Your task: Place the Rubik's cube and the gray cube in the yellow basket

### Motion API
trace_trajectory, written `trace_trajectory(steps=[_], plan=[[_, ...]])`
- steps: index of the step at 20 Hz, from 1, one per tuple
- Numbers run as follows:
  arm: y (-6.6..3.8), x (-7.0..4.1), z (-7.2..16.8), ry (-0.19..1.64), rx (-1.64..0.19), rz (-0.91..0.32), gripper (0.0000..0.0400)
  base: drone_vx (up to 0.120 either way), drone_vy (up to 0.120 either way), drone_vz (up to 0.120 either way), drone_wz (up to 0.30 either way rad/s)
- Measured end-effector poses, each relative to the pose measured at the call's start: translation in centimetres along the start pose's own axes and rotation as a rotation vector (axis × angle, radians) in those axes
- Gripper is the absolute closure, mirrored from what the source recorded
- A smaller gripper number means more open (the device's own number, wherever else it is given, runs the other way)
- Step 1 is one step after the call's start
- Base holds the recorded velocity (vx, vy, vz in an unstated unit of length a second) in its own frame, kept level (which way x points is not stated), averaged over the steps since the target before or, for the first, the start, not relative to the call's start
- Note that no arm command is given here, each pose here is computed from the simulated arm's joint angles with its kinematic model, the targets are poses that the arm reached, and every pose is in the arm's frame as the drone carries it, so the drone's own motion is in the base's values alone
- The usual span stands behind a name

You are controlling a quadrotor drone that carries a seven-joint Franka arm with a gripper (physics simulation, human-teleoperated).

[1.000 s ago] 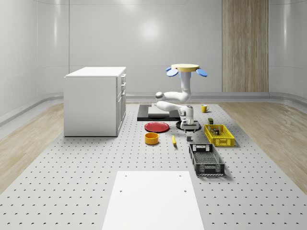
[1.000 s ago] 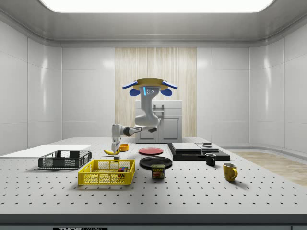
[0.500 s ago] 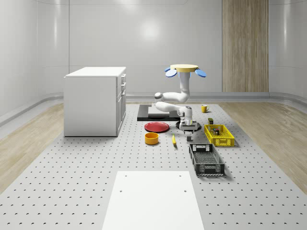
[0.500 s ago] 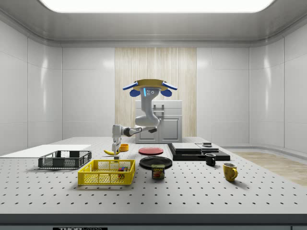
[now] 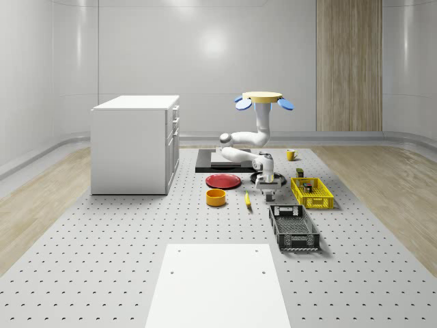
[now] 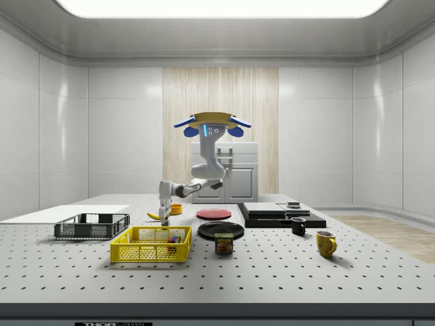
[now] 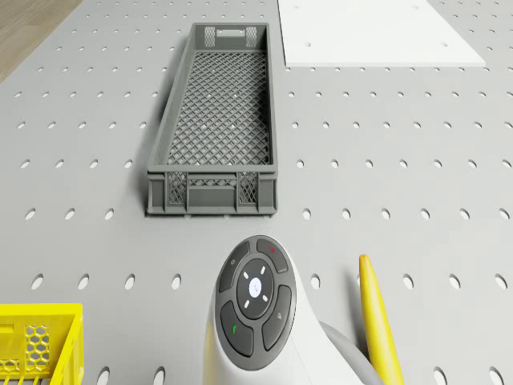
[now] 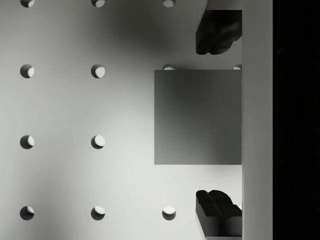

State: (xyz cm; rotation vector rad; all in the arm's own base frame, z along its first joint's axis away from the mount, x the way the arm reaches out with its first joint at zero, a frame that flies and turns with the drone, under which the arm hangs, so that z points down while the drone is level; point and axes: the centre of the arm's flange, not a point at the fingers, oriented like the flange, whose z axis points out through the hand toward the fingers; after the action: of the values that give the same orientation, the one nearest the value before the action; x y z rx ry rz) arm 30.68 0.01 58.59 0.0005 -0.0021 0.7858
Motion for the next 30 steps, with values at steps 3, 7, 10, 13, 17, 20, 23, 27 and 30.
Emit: trace_trajectory(steps=[3, 7, 10, 13, 17, 20, 23, 27, 30], plan=[[0.0, 0.0, 0.7, 0.000, 0.000, 0.000, 0.0000, 0.000, 0.000, 0.000, 0.000], [0.0, 0.0, 1.3, 0.000, 0.000, 0.000, 0.0000, 0.000, 0.000, 0.000, 0.000], [0.0, 0.0, 1.8, 0.000, 0.000, 0.000, 0.0000, 0.000, 0.000, 0.000, 0.000], [0.0, 0.0, 2.0, 0.000, 0.000, 0.000, 0.0000, 0.000, 0.000, 0.000, 0.000], [0.1, -0.1, 2.2, 0.000, 0.000, 0.000, 0.0000, 0.000, 0.000, 0.000, 0.000], [0.2, -0.2, 2.2, 0.000, 0.000, 0.000, 0.0000, 0.000, 0.000, 0.000, 0.000], [0.2, -0.2, 2.3, 0.000, 0.000, 0.000, 0.0042, 0.000, 0.000, 0.000, 0.000], [0.3, -0.3, 2.3, 0.000, 0.000, 0.000, 0.0110, 0.000, 0.000, 0.000, 0.000], [0.3, -0.3, 2.3, 0.000, 0.000, 0.000, 0.0131, 0.000, 0.000, 0.000, 0.000]])
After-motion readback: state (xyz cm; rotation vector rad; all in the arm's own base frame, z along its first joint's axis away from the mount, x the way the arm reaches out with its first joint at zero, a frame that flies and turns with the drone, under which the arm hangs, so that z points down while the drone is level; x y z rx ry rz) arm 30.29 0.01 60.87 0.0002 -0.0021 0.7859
